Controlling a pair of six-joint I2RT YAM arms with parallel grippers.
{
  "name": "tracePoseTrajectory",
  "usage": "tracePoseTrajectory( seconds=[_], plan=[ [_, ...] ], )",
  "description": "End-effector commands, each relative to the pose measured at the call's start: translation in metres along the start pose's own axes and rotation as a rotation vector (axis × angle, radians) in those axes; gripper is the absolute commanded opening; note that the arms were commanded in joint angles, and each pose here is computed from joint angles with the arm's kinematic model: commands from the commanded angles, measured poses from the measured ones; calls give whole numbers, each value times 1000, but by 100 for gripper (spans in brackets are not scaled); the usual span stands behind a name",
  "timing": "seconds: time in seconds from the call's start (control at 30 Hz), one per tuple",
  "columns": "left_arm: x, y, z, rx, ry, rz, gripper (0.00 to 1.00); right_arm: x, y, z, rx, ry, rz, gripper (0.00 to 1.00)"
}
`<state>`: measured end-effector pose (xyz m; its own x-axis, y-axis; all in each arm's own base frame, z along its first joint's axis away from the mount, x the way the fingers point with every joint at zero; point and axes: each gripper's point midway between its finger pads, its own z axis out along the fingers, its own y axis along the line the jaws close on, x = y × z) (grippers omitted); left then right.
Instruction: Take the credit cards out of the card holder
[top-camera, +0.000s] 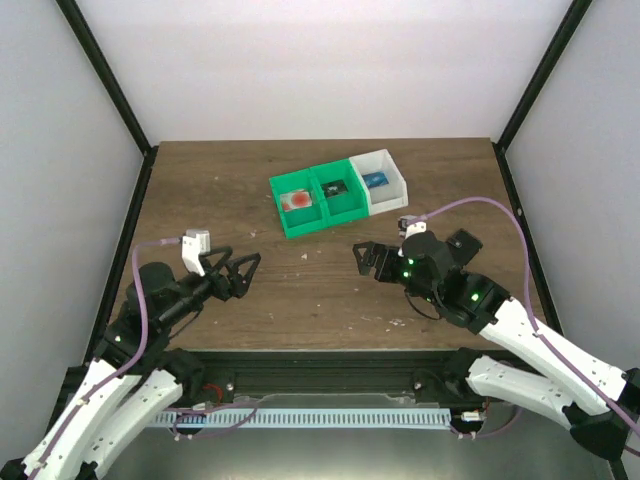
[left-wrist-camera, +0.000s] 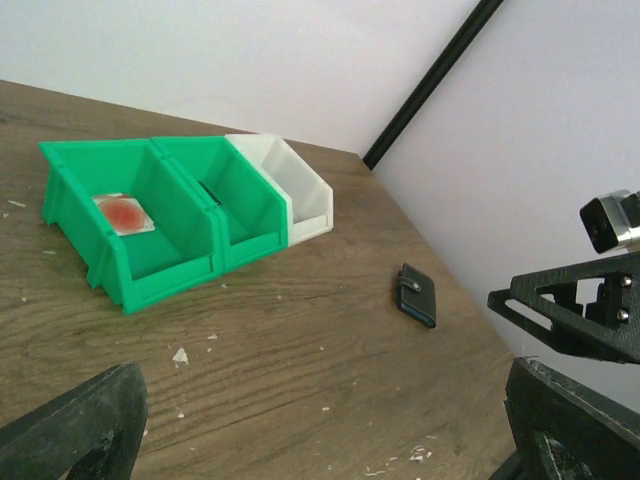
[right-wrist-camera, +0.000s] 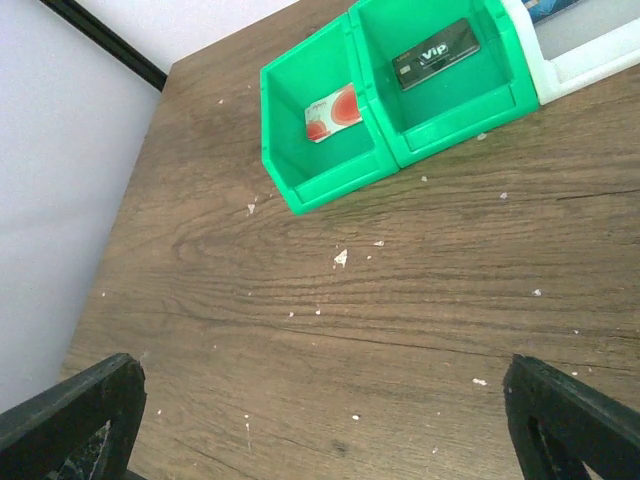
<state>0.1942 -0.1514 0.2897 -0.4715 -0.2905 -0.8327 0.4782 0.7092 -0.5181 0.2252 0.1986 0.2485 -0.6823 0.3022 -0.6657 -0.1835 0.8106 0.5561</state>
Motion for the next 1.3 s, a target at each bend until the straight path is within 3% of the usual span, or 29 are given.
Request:
tracePoseTrajectory(
  seconds=[0.0, 0.2, 0.37, 0.53, 0.77, 0.9, 1.1, 1.27],
  plan=[
    [-10, -7, -5, 12, -26, 30, 100, -16, 2, -8, 8, -55, -2, 100],
    [-13, -3, -6, -15, -33, 63, 100, -25, -7, -5, 59, -111, -11, 100],
    [-6, 2, -3, -24, -22, 62, 99, -35, -45, -1, 251, -188, 16, 100],
    [-6, 4, -4, -31, -30, 61, 99, -50, -86, 17, 326, -215, 27, 94],
    [-8, 2, -8, -23, -50, 65, 99, -44, -191, 43, 533, -132, 171, 78],
    [-11, 0, -11, -16, -64, 69, 99, -42, -241, 49, 588, -119, 287, 60],
    [-11, -2, -14, -6, -69, 72, 98, -66, -283, 44, 633, -193, 358, 50],
    [-13, -3, -16, -1, -82, 75, 98, -76, -319, 38, 717, -212, 420, 50]
  ],
)
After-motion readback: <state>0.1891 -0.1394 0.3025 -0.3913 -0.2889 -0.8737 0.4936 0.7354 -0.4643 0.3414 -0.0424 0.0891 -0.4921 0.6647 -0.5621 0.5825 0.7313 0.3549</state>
